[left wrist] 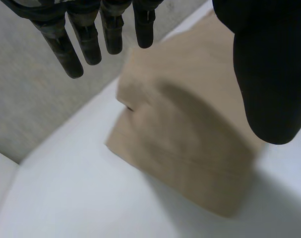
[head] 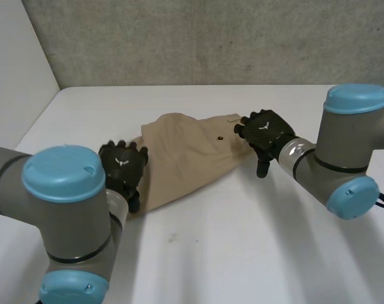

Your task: Fold the shorts.

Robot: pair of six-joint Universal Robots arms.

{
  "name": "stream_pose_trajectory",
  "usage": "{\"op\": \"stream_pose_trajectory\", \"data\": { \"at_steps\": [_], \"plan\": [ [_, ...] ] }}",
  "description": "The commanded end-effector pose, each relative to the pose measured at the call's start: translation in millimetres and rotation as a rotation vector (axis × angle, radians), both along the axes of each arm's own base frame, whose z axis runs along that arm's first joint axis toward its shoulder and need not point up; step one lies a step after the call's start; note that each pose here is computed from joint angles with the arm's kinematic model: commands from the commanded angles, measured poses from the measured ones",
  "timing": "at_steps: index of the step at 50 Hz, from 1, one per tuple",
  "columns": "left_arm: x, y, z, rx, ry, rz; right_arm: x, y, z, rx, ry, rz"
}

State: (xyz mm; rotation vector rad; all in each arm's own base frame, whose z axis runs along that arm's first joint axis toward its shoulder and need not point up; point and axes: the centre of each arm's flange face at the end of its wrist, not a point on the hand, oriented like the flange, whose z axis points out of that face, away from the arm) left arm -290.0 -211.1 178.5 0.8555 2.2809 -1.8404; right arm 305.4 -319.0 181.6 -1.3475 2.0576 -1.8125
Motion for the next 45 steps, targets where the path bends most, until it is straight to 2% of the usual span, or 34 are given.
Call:
{"op": "stream_pose_trajectory", "data": {
  "at_steps": [1,9,18,23,29,34,41,45],
  "plan": [
    [-5.3,-12.2,-30.7,0.087,0.016,0.029,18.0,-31.4,-34.2,-0.081,0.012,0.044],
    [-12.6,-29.6,-54.5,0.108,-0.010,0.047,28.6,-55.9,-62.2,-0.109,0.024,0.040],
    [-24.6,-49.2,-63.2,0.082,0.000,0.051,33.4,-65.7,-62.8,-0.140,0.007,0.050],
    [-27.4,-59.4,-44.7,0.030,0.037,0.060,31.1,-66.2,-46.0,-0.159,0.000,0.037],
    [-25.2,-57.7,14.5,-0.079,0.123,0.053,23.9,-57.6,4.0,-0.216,-0.036,0.023],
    [-18.5,-47.1,84.6,-0.221,0.215,0.037,9.7,-42.7,73.1,-0.327,-0.084,0.003],
    [-4.1,-21.5,161.0,-0.426,0.193,0.008,-4.6,-9.5,153.8,-0.466,-0.142,-0.007],
    [0.5,-1.3,181.3,-0.466,0.182,-0.032,-14.5,14.6,188.1,-0.475,-0.178,-0.009]
  ]
}}
